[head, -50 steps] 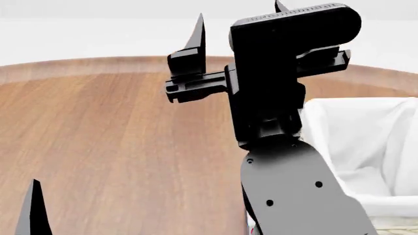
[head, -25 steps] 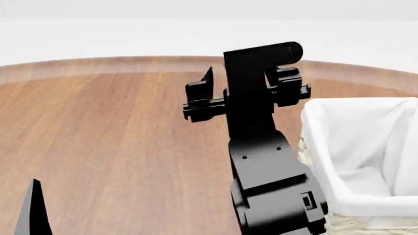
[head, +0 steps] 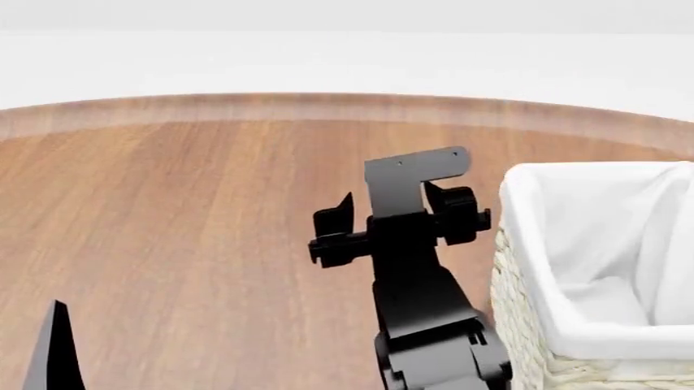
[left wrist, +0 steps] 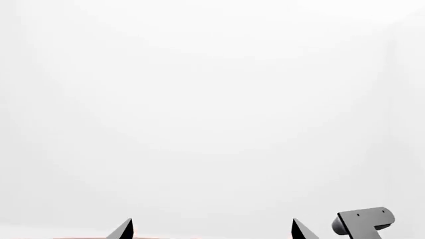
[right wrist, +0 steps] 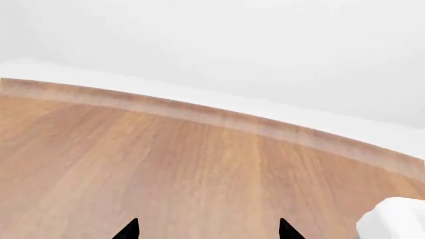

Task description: Pick up the cream cheese box, and put it in the basket.

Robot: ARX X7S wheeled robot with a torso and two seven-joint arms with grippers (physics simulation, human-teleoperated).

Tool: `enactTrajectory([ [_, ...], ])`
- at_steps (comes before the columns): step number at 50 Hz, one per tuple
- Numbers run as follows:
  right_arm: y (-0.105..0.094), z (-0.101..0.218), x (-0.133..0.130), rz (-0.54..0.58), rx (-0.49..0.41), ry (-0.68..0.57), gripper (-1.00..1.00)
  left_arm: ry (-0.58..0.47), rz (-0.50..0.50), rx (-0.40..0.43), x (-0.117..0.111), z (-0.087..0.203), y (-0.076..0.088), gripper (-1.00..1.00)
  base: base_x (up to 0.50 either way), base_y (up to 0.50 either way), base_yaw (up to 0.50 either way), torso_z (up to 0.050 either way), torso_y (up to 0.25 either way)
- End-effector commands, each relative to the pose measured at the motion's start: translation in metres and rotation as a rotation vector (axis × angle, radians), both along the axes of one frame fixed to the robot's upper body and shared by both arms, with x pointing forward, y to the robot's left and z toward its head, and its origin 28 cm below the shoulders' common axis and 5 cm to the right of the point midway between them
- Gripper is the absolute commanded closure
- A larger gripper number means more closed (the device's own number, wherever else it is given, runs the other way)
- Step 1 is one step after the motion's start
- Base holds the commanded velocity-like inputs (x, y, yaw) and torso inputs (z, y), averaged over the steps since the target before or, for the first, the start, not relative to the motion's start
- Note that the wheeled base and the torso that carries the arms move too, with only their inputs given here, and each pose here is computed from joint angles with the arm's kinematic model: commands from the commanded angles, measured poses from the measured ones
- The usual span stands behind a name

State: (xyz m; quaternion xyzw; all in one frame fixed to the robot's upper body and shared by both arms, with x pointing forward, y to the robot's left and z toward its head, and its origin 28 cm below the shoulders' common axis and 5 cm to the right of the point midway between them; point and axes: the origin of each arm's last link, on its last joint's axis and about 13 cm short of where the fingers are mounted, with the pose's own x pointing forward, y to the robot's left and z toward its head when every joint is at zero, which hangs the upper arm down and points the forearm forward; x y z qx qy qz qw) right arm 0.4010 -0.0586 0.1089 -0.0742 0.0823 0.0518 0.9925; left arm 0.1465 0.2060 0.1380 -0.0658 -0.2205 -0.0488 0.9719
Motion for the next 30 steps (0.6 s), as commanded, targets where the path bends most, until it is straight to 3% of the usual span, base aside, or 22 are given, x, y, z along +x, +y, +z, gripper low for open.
enactTrajectory([
  [1,-0.011,-0.023,-0.004,-0.036,-0.023,0.058,-1.00,-0.023,-0.026,0.007,-0.003,-0.001,-0.001,-1.00,0.00,0.00,0.00,0.000,0.000],
  [30,-0.009,-0.059,-0.024,-0.010,-0.001,0.117,-1.00,-0.006,-0.047,0.026,-0.003,-0.004,-0.004,-1.00,0.00,0.00,0.00,0.000,0.000],
])
